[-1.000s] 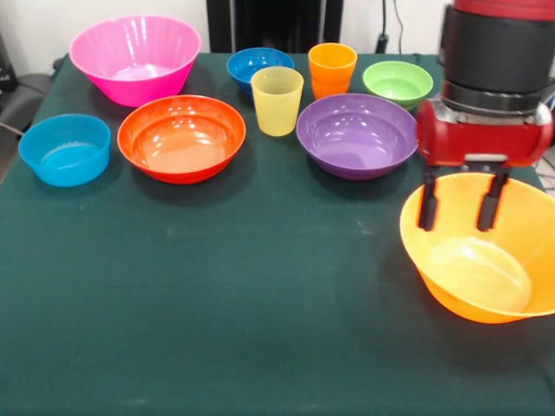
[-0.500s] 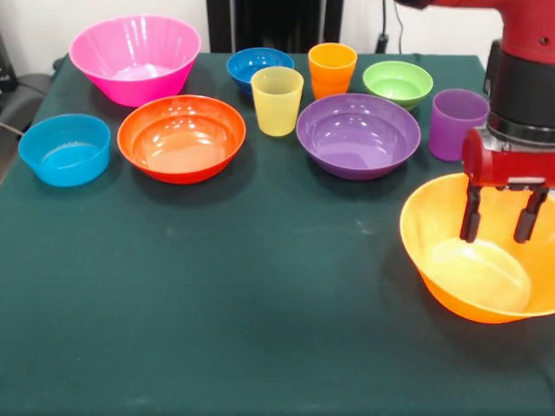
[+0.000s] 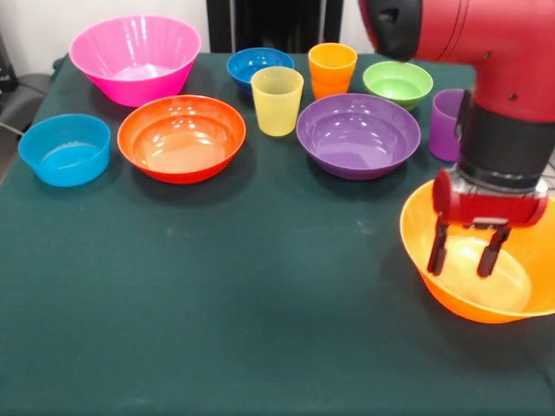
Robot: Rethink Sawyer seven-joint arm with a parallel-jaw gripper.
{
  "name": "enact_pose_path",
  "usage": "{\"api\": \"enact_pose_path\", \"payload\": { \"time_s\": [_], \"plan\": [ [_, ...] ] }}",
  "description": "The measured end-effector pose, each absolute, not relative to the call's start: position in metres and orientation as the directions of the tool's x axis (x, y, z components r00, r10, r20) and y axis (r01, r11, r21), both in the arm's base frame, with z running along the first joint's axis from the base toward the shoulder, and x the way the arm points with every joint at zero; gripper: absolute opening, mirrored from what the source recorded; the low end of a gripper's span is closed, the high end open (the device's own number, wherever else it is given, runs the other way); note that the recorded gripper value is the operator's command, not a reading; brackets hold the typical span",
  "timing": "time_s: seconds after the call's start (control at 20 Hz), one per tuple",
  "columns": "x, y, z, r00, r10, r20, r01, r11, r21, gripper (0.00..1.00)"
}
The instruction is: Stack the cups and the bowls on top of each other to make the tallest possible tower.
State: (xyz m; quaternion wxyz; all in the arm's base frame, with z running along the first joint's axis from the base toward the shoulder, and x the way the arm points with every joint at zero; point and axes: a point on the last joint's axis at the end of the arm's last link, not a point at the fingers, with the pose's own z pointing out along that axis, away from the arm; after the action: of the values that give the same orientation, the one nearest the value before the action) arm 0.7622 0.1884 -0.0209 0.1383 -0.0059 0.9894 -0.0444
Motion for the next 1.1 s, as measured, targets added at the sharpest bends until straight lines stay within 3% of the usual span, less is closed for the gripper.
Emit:
{"api": "enact_pose_path", "payload": {
  "time_s": [0.4, 1.1],
  "plan": [
    [0.764, 0.171, -0.064, -0.960, -0.021, -0.279, 0.008, 0.995, -0.101, 1.00],
    [0.777, 0.167, -0.063, -0.947, -0.023, -0.321, 0.010, 0.995, -0.100, 1.00]
  ]
}}
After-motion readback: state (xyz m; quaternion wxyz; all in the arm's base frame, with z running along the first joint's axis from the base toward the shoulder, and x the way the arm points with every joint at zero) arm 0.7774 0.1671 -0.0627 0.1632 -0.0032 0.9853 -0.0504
